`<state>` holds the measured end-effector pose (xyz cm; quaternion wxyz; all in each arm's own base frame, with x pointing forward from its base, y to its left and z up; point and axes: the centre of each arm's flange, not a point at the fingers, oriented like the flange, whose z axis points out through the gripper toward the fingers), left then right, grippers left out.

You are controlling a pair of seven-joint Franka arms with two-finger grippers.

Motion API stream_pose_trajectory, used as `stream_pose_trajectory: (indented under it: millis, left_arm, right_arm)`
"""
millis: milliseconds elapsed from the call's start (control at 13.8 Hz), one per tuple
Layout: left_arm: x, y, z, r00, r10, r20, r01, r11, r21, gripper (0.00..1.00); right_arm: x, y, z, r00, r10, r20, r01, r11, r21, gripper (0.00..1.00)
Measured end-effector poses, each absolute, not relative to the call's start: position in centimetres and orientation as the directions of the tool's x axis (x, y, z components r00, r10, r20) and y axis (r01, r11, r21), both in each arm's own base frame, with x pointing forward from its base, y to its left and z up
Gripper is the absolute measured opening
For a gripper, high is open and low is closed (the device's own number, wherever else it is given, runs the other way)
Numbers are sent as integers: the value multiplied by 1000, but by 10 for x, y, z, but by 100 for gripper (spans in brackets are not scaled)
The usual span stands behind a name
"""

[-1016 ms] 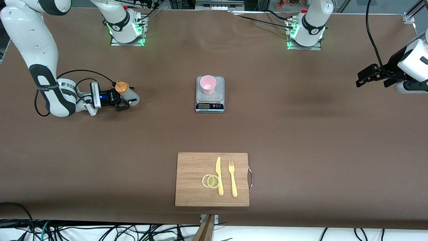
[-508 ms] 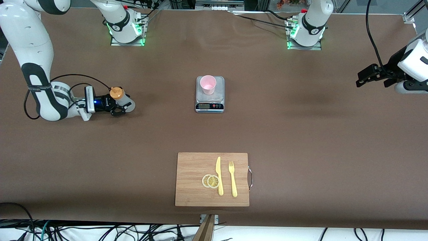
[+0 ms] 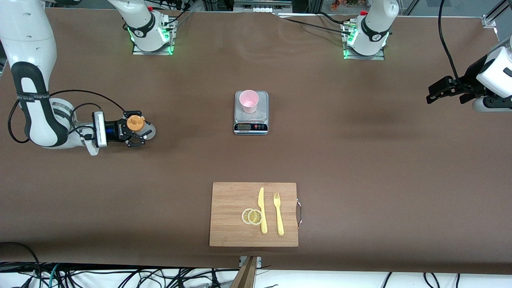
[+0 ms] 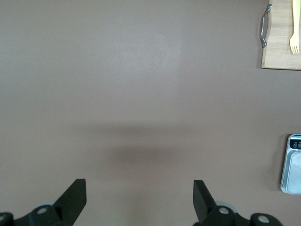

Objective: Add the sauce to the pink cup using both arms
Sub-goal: 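Carry the bottle over the pink cup with the right gripper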

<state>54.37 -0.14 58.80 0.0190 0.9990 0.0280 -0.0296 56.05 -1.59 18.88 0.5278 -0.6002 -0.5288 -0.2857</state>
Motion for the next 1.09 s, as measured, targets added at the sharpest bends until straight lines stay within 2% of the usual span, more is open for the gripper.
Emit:
stream_pose_trajectory:
  millis: [508, 726, 1089]
  left_arm:
    - [544, -1, 592, 997, 56, -55, 58, -998, 36, 100]
    - [544, 2, 592, 997, 58, -54, 60, -998, 37, 100]
    - [543, 1, 593, 997, 52, -62, 54, -998, 37, 100]
  right_arm:
    - [581, 98, 234, 282, 536, 796, 923, 76, -378, 31]
    - [574, 144, 229, 234, 621, 748, 924, 96, -369, 31]
    - [556, 208, 227, 219, 731, 646, 904, 98, -417, 31]
